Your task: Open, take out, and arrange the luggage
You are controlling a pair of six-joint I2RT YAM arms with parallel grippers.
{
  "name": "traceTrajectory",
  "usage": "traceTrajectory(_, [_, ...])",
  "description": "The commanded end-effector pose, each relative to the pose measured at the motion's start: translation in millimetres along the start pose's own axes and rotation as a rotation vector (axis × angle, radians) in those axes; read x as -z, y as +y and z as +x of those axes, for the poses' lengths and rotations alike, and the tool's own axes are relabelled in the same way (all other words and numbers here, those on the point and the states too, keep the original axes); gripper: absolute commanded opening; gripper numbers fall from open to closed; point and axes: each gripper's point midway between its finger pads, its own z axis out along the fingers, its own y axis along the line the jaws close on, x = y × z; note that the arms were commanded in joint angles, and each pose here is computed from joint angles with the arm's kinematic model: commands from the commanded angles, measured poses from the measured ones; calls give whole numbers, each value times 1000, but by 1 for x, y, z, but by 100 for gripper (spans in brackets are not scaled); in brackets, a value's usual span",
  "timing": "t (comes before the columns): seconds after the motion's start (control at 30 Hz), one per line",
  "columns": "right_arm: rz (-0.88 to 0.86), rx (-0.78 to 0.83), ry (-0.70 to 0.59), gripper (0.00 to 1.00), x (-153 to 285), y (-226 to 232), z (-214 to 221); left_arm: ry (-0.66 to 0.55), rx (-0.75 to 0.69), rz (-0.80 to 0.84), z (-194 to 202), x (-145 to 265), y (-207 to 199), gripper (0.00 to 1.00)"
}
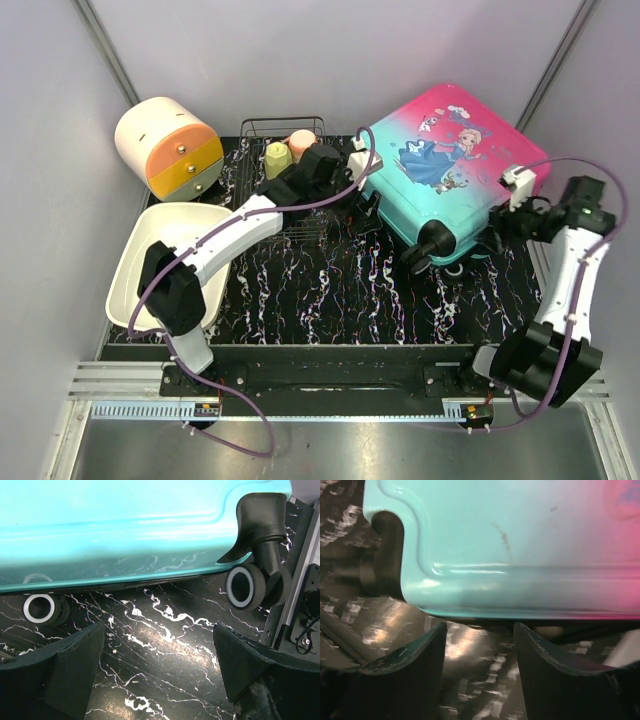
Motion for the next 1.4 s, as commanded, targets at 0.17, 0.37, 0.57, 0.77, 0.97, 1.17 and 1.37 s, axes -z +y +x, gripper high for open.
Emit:
traceTrajectory(0.17, [-46,561,38,64,68,-51,11,-96,-55,112,-34,4,-19,94])
traceTrajectory(0.37, [-177,876,45,66,53,-73,36,-90,-23,133,-21,-1,-22,95])
traceTrajectory(0.57, [-240,1071,-10,68,33,-83,44,-101,52,121,-11,-4,-21,95])
traceTrajectory(0.77, [-251,1125,-16,68,16,-96,40,-79,62,139,-1,-4,-23,95])
traceTrajectory(0.97, [-335,1140,13,65,3,-82,49,-70,76,140,2,-6,-19,95])
traceTrajectory(1.17, [-373,1154,40,65,-10,-79,63,-67,100,137,2,-9,-14,94])
traceTrajectory(1.37, [-400,1183,68,65,-28,-76,83,-61,158,140,7,-14,-15,94])
